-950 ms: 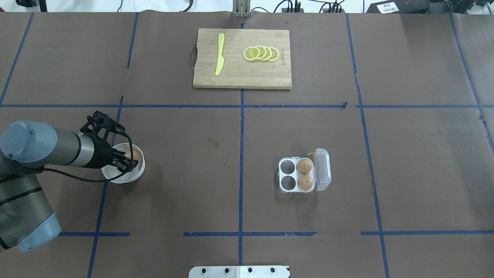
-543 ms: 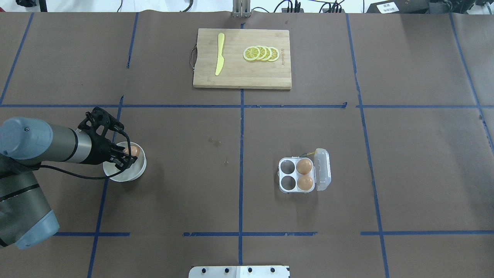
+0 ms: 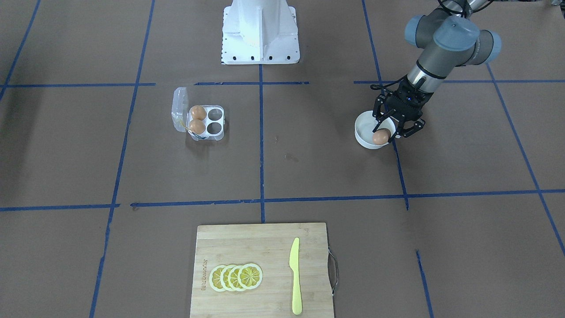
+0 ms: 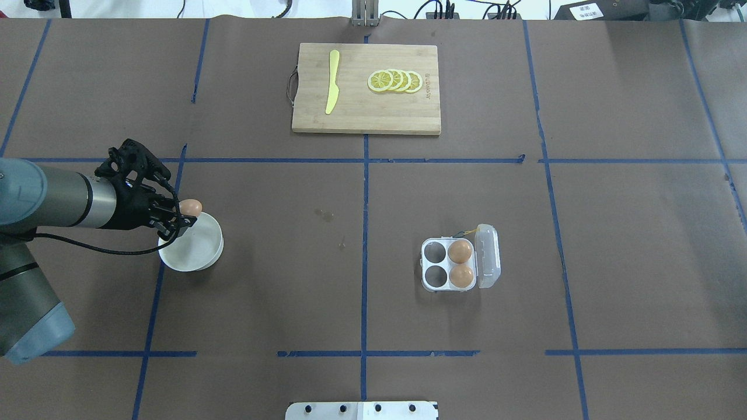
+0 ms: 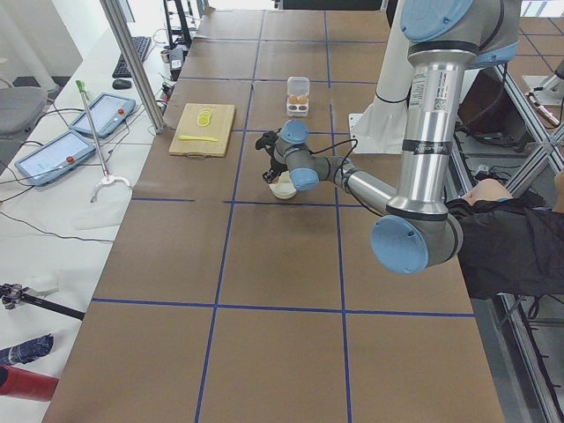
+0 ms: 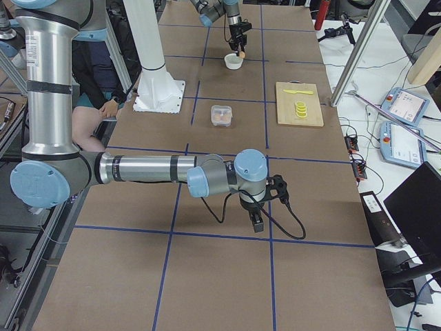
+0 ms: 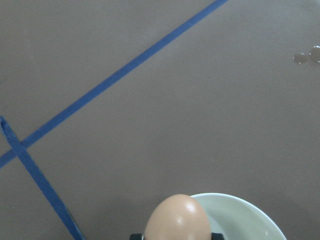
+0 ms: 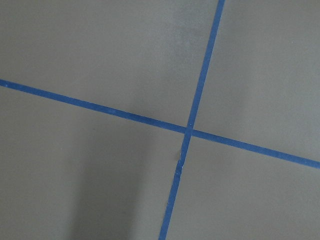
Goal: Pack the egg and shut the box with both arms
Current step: 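Lift the brown egg out of the bowl with the left gripper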
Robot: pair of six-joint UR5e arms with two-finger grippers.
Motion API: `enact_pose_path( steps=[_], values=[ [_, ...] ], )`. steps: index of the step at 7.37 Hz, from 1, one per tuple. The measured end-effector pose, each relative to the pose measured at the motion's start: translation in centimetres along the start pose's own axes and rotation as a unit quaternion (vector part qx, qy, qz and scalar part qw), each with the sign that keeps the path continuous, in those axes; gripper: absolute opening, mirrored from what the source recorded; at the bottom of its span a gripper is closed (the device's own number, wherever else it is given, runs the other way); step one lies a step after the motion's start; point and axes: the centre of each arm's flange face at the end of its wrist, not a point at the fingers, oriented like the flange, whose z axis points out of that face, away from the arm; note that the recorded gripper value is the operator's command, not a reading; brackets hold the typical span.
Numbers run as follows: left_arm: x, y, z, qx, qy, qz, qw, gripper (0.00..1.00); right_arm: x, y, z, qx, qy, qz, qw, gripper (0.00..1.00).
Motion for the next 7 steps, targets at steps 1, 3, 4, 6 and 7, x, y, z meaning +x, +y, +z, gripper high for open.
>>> enact_pose_path(
  steps=[1, 3, 4, 6, 7],
  values=[
    [0.2, -0.2, -0.8, 0.027, 0.013, 0.007, 0.9995, 0.11, 0.0, 0.0, 0.0, 0.0, 0.0, 0.0, 1.0, 1.0],
    [1.3, -1.0, -2.0, 0.091, 0.051, 0.006, 0.9946, 0.12, -0.1, -0.2, -0.2, 0.002, 0.0, -0.001, 1.0, 1.0],
    [2.0, -2.0, -2.0, 0.117, 0.069, 0.003, 0.9907, 0.11, -0.2, -0.2, -0.2, 0.002, 0.0, -0.002, 1.0, 1.0],
    [3.3, -4.9, -0.7, 0.174, 0.106, 0.016, 0.979, 0.11, -0.2, -0.4, -0.3, 0.003, 0.0, -0.002, 1.0, 1.0],
    [4.2, -6.5, -0.3, 0.204, 0.125, 0.028, 0.9706, 0.1, -0.3, -0.4, -0.3, 0.004, 0.0, -0.003, 1.0, 1.0]
  ],
)
